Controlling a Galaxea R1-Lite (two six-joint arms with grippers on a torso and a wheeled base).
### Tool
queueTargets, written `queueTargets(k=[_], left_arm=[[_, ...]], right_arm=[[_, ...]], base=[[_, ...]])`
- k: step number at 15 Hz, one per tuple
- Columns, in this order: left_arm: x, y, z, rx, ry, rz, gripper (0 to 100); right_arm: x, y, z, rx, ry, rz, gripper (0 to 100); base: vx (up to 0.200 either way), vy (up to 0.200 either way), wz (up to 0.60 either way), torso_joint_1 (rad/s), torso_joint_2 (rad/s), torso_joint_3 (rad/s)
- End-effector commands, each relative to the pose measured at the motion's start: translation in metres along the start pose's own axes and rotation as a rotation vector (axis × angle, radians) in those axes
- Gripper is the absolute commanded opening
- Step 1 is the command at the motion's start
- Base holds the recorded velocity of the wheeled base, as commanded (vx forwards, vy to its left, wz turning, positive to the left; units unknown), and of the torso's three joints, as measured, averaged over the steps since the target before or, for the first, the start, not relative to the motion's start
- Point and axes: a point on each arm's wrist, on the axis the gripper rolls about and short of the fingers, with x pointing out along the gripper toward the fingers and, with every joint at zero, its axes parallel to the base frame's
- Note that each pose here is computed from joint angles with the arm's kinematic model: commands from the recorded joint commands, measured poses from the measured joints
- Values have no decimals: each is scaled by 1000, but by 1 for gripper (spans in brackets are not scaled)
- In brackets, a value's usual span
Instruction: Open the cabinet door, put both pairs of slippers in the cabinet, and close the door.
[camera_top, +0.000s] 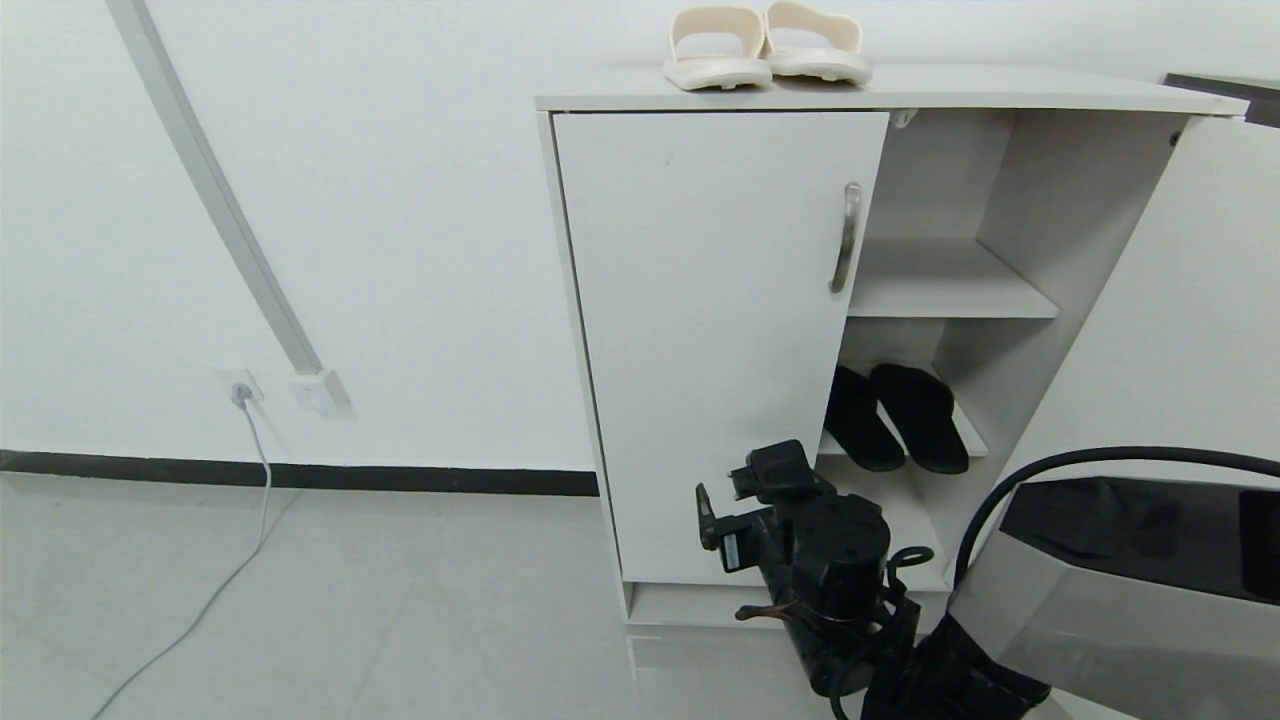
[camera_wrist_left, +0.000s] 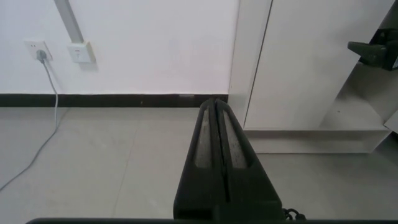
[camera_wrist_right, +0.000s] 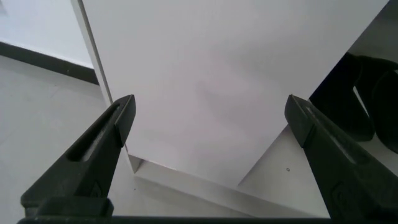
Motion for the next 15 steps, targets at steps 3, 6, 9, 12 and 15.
queueTargets(k=[3,6,9,12,15], left_arm=[[0,0,0,1,1,3,0],[0,0,0,0,1,3,0],[0,0,0,1,1,3,0],[0,0,0,1,1,3,0],[0,0,0,1,1,3,0]], right_arm=[[0,0,-1,2,-5,0,100],[-1,0,2,8,-13,-1,100],[-2,1,2,6,-12,3,100],[-3,-1,2,0,-24,0,100],[-5,-3,4,-10,-32,-3,100]], base=[[0,0,0,3,-98,-93],[0,0,0,19,-219,-339],[0,0,0,38,-557,-367],[0,0,0,118,-460,-351],[0,0,0,137,-468,-336]])
